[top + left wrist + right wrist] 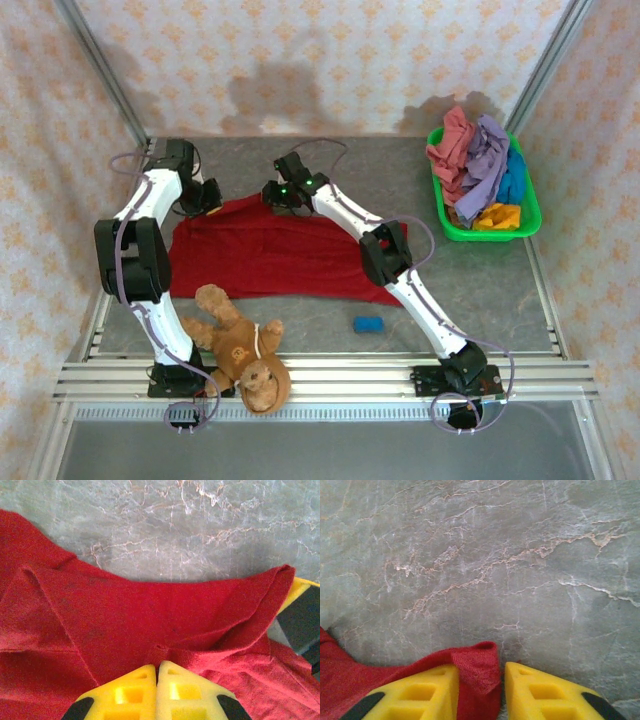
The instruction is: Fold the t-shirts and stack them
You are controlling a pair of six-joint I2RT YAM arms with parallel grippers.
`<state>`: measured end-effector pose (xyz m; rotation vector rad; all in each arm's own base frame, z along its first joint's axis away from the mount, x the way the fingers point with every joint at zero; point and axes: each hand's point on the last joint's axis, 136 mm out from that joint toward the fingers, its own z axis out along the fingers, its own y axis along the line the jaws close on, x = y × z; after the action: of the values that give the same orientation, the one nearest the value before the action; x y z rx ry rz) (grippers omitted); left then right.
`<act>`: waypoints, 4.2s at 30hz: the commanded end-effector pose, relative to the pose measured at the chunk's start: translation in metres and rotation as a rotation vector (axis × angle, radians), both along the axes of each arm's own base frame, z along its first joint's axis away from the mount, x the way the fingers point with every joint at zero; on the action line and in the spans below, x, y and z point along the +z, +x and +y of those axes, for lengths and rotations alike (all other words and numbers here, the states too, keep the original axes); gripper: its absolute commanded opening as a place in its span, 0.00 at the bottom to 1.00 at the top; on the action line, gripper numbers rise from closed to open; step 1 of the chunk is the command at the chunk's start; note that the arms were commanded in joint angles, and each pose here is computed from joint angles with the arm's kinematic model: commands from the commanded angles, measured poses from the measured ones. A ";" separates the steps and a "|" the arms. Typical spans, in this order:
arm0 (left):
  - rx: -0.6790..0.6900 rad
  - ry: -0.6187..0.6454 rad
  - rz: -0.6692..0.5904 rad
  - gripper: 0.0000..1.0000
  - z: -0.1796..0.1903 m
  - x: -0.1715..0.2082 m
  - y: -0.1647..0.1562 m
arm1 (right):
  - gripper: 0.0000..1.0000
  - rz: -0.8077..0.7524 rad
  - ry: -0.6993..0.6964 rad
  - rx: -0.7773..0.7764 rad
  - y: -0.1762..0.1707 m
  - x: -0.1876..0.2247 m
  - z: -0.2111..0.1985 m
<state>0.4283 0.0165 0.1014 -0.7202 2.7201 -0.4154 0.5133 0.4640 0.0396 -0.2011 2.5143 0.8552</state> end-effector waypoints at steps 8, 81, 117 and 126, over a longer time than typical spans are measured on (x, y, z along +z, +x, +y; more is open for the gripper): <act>0.001 0.002 -0.039 0.00 -0.004 0.015 -0.010 | 0.00 -0.029 -0.061 0.042 -0.010 0.023 -0.008; -0.050 0.232 0.410 0.39 0.031 0.008 -0.191 | 0.36 0.304 -0.176 0.404 -0.245 0.067 -0.058; -0.308 0.019 0.397 0.46 -0.087 -0.055 -0.117 | 0.43 0.282 -0.180 0.193 -0.108 0.048 -0.086; -0.352 0.039 0.424 0.46 -0.101 -0.063 -0.139 | 0.43 0.289 -0.109 0.226 -0.095 0.039 -0.060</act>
<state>0.2969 -0.0847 0.0357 -0.3440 3.2602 -0.3064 0.4230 0.3942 0.0860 -0.4189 2.8299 0.8393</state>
